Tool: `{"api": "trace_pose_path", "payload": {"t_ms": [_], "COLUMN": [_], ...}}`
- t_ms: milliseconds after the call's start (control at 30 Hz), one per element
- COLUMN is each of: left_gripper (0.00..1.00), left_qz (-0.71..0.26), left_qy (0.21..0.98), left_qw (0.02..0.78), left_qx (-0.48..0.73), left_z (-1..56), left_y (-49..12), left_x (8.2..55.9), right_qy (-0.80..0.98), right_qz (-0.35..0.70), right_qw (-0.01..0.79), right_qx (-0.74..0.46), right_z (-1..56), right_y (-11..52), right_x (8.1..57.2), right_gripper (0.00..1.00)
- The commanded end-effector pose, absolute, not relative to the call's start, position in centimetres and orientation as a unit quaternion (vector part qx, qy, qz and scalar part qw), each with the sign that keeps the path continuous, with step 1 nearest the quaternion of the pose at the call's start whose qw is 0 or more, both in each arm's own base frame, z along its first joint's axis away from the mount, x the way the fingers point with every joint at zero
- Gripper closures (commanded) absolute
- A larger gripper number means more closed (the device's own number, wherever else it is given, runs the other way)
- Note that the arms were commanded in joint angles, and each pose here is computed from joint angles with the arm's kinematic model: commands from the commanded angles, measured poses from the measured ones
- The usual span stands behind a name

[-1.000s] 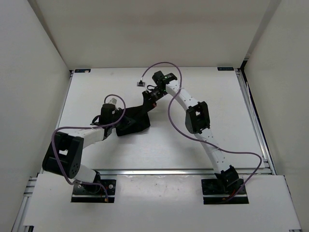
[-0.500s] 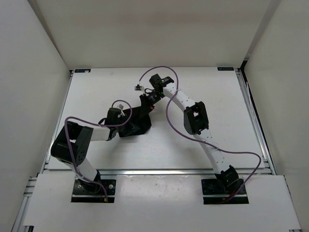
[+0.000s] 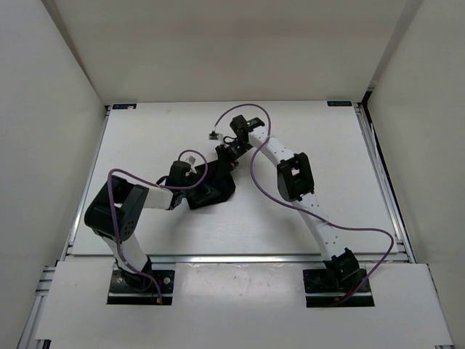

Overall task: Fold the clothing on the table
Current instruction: Fold the skirt

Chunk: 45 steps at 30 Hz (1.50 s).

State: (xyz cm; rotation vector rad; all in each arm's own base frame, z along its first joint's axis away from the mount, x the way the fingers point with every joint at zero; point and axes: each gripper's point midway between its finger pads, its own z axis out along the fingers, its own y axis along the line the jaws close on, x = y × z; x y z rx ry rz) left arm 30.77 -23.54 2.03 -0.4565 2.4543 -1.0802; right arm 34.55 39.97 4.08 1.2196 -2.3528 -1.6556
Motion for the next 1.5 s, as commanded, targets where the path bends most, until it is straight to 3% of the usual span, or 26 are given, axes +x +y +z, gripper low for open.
{"api": "trace_pose_path", "payload": {"t_ms": [0,100,267,600,1133,1333,1467], "left_gripper": [0.94,0.95,0.95,0.95,0.89,0.87,0.87], "left_qz": [-0.411,-0.418,-0.442,-0.466,-0.474,-0.485,-0.498], "left_qy": [0.874,0.864,0.84,0.829,0.82,0.815,0.805], "left_qw": [0.21,0.227,0.249,0.248,0.258,0.255,0.26], "left_qx": [-0.155,-0.164,-0.191,-0.186,-0.192,-0.19,-0.192], "left_z": [2.7,3.8,5.1,5.8,6.1,6.3,7.2], "left_y": [-24.8,-24.8,-24.3,-26.1,-25.2,-26.0,-26.3], "left_x": [31.1,32.4,34.0,34.6,36.4,37.1,37.4], "right_qy": [-0.725,-0.717,-0.71,-0.683,-0.682,-0.673,-0.691], "right_qz": [-0.561,-0.534,-0.449,-0.442,-0.411,-0.466,-0.418], "right_qw": [-0.019,-0.061,-0.038,-0.097,-0.025,-0.059,-0.02], "right_qx": [0.399,0.444,0.541,0.574,0.604,0.571,0.59], "right_z": [7.9,9.8,6.6,10.0,7.2,11.2,8.3], "right_y": [37.8,36.4,35.1,36.7,37.8,38.3,37.6], "right_x": [35.6,36.2,32.8,34.0,29.0,29.8,28.4], "right_gripper": [1.0,1.0,1.0,1.0,1.0,1.0,1.0]}}
